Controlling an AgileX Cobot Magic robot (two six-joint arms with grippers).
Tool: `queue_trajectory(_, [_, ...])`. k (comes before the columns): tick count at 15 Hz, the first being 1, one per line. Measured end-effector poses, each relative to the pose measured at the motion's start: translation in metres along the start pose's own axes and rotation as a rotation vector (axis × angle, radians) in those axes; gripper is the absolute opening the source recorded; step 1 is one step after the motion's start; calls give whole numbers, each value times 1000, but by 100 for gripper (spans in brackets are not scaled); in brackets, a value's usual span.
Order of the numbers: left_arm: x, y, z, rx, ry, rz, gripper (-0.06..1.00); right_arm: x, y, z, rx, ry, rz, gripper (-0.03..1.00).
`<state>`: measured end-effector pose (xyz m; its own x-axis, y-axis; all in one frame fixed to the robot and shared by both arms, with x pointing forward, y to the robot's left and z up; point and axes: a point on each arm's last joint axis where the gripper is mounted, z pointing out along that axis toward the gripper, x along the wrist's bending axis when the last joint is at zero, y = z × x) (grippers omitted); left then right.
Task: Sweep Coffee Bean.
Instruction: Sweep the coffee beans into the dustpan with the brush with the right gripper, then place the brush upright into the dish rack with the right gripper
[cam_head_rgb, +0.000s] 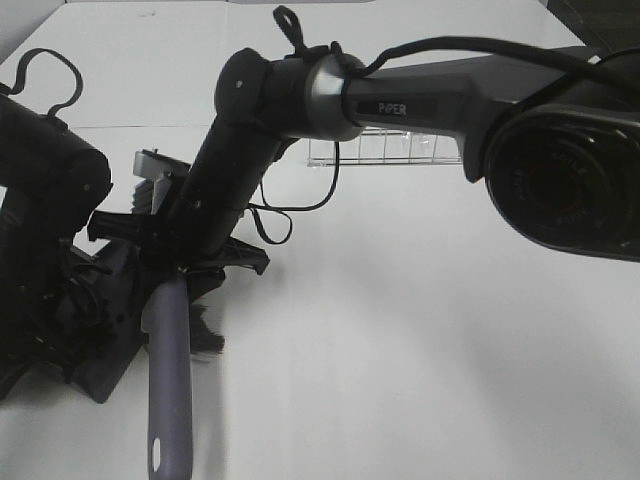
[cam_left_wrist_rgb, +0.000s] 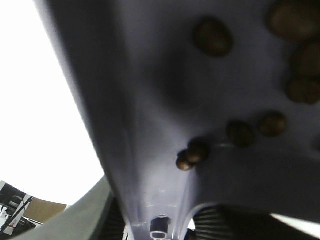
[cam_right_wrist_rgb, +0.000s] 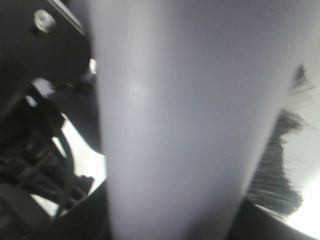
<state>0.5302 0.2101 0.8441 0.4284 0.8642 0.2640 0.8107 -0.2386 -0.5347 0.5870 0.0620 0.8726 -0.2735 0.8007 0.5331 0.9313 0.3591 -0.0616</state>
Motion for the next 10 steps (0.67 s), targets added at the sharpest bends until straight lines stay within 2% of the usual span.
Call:
queue_trajectory(2, [1,0,0,-1,-13,-7,32,-14,12,-15,-15,182,18,27])
queue_trajectory(3, [2,0,0,-3,-12,-7,32,-18,20,-24,-53,312,38,27])
queue_trajectory(5, [2,0,0,-3,-12,-6,32,-21,28,-37,-100,424,43,27])
queue_trajectory(6, [2,0,0,-3,-12,-6,32,-25,31,-44,-115,442,42,27])
queue_trajectory(7, [2,0,0,-3,-12,-6,32,-30,32,-49,-121,416,31,27])
queue_trajectory(9, [2,0,0,-3,-12,-2,32,-33,29,-66,-138,292,-25,27])
queue_trajectory(10, [2,0,0,-3,-10,12,32,-33,21,-96,-160,50,-86,27])
